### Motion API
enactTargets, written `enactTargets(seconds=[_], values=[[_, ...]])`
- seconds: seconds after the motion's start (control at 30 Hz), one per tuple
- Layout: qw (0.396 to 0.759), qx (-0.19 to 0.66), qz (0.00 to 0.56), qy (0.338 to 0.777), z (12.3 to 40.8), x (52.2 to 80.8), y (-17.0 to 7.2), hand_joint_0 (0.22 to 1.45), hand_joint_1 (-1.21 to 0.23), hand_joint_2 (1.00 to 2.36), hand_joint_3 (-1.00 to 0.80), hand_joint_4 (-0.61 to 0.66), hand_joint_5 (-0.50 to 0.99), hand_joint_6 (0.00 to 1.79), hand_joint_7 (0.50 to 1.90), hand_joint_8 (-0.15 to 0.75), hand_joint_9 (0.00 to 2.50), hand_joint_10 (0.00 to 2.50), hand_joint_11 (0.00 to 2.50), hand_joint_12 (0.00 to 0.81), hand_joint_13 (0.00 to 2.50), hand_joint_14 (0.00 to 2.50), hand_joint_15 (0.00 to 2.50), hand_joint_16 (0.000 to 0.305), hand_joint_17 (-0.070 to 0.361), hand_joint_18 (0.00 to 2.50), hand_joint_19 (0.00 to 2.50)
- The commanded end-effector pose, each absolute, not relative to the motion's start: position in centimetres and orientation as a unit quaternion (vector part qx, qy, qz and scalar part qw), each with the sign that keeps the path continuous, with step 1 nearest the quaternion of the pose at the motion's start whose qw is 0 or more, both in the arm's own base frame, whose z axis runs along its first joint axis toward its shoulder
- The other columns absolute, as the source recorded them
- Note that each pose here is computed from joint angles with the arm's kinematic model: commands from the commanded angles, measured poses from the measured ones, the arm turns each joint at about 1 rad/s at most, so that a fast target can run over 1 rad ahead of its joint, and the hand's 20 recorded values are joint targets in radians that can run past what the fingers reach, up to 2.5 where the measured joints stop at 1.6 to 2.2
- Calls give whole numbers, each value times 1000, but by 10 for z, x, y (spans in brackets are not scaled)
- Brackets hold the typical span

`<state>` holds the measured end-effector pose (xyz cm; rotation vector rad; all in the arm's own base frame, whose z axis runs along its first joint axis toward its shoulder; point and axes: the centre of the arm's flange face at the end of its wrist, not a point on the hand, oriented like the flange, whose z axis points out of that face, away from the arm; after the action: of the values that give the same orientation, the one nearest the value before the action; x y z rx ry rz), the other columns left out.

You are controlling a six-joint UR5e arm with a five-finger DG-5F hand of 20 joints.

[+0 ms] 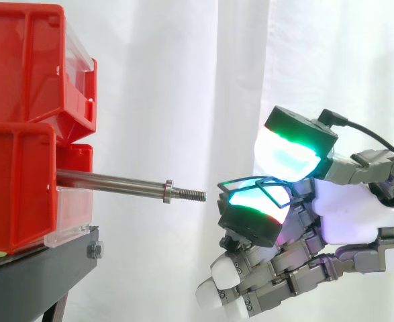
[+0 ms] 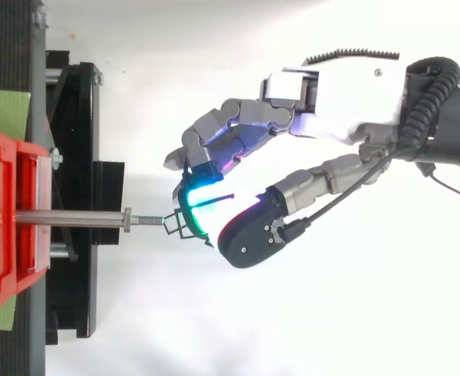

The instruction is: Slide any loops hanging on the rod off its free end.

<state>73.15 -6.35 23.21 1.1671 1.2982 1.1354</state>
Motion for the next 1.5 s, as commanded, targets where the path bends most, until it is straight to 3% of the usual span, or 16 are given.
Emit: enactTargets(seconds=[0.0, 0.2, 0.43, 1.1, 1.47], values=[[505, 483, 471, 538, 233, 732, -63, 585, -635, 1015, -309, 107, -169, 807, 1349, 263, 725, 5, 157, 276, 471, 0, 0, 39, 88, 367, 0], [505, 484, 471, 538, 232, 731, -63, 581, -755, 1017, -256, 105, -191, 826, 1324, 257, 698, 5, 163, 280, 464, 0, 0, 40, 89, 357, 1], [506, 484, 471, 538, 233, 732, -64, 610, -824, 1006, -436, 135, -200, 823, 1297, 246, 682, 5, 165, 275, 448, 0, 0, 39, 89, 347, 0], [505, 484, 471, 538, 232, 732, -63, 567, -515, 1000, -500, 153, -169, 780, 1290, 259, 717, 5, 149, 279, 469, 0, 0, 40, 89, 367, 5], [505, 484, 471, 538, 232, 732, -63, 587, -660, 1015, -323, 128, -175, 790, 1348, 259, 708, 6, 160, 280, 465, 0, 0, 39, 88, 358, 6]])
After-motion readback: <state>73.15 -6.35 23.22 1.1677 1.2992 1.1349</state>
